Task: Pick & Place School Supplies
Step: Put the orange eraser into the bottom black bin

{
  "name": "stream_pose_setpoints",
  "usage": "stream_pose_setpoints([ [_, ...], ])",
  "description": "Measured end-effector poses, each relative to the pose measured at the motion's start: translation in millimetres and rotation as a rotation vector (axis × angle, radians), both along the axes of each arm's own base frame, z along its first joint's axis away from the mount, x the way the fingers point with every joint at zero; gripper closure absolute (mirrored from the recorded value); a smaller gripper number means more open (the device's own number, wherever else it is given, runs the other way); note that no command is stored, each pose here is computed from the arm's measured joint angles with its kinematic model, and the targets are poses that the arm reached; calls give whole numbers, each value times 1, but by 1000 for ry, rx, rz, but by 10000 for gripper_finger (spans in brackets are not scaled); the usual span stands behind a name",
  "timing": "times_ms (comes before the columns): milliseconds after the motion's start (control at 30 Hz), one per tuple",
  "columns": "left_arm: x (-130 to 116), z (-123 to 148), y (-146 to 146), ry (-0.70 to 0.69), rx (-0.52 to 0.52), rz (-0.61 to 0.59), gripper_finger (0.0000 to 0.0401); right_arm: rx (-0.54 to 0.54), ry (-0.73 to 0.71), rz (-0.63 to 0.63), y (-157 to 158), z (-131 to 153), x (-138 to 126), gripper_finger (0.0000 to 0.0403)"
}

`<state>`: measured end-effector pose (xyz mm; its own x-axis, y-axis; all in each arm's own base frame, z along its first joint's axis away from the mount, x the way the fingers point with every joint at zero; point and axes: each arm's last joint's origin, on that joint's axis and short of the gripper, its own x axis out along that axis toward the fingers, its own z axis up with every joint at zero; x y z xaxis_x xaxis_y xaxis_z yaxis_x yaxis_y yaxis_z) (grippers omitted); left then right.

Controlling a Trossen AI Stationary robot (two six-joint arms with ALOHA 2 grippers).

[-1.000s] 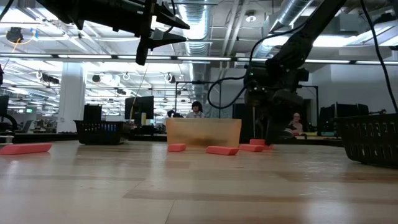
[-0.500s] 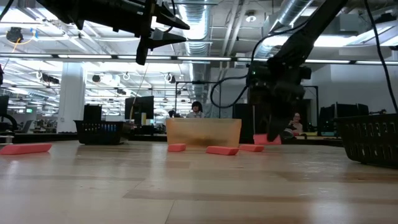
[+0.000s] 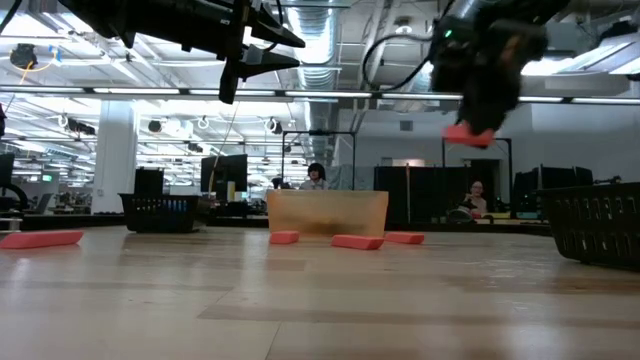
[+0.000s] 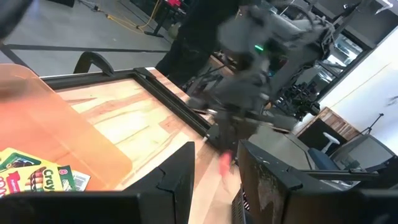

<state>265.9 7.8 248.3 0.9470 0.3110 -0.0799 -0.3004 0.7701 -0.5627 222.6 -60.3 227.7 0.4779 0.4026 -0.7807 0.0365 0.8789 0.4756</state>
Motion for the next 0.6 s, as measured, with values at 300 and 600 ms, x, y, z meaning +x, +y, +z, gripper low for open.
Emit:
stream_pose_setpoints([
  [300,0,0,0,0,1,-4,284,77,147,-19,66,-18,-39,382],
  [600,0,0,0,6,19,-5,284,169,124,-114,105,-54,-45,382],
])
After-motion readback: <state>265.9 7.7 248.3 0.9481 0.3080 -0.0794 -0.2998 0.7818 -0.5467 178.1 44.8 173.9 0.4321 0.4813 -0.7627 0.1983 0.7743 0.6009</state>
